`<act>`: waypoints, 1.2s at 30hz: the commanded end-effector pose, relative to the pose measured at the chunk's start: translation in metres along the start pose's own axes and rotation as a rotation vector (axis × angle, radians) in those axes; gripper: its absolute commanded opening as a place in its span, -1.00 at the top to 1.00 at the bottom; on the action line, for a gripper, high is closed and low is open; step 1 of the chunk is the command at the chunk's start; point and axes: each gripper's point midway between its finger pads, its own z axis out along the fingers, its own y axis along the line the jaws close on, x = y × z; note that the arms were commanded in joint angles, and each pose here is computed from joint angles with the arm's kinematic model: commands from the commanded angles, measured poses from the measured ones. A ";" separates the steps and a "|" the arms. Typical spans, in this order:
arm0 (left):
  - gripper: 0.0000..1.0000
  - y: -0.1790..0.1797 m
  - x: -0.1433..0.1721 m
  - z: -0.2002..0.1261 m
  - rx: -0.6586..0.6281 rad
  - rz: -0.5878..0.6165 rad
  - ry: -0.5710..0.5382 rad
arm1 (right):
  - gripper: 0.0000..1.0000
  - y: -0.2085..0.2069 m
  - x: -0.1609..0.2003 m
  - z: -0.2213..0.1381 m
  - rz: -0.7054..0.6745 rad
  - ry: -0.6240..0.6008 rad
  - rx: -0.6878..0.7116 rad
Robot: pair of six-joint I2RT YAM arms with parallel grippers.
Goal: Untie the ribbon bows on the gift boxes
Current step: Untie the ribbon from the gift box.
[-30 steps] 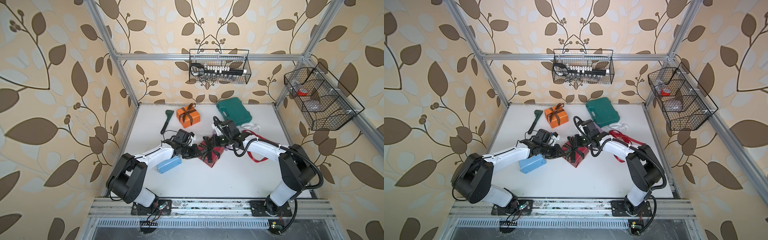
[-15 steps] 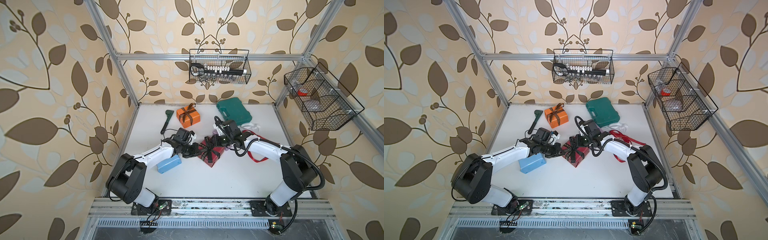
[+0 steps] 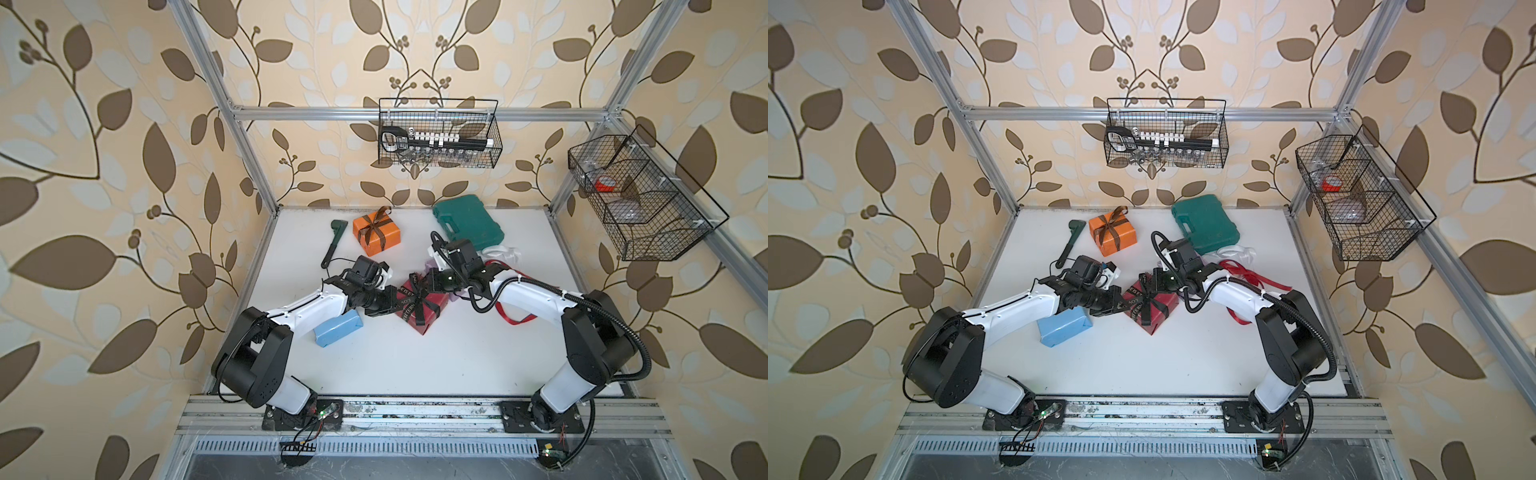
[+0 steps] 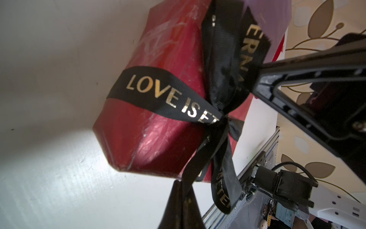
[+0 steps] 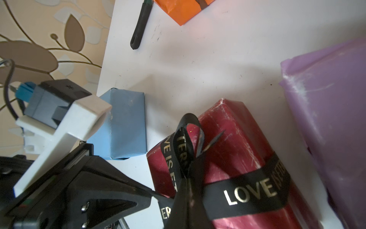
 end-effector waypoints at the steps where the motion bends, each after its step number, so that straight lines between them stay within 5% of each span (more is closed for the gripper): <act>1: 1.00 -0.015 -0.004 -0.010 0.026 0.047 -0.026 | 1.00 -0.009 0.005 0.006 0.013 0.013 0.013; 15: 1.00 0.013 -0.015 -0.053 -0.038 0.035 -0.108 | 1.00 -0.069 -0.029 -0.050 0.132 -0.155 0.091; 21: 1.00 0.005 -0.015 -0.049 0.016 0.038 -0.087 | 1.00 -0.044 -0.028 -0.048 0.075 -0.137 0.046; 29: 1.00 0.014 -0.011 -0.033 0.023 -0.003 -0.070 | 0.32 0.013 0.003 -0.005 -0.016 -0.015 -0.043; 36: 1.00 0.018 -0.005 -0.027 0.027 -0.012 -0.059 | 0.23 0.029 0.011 0.019 -0.005 0.024 -0.068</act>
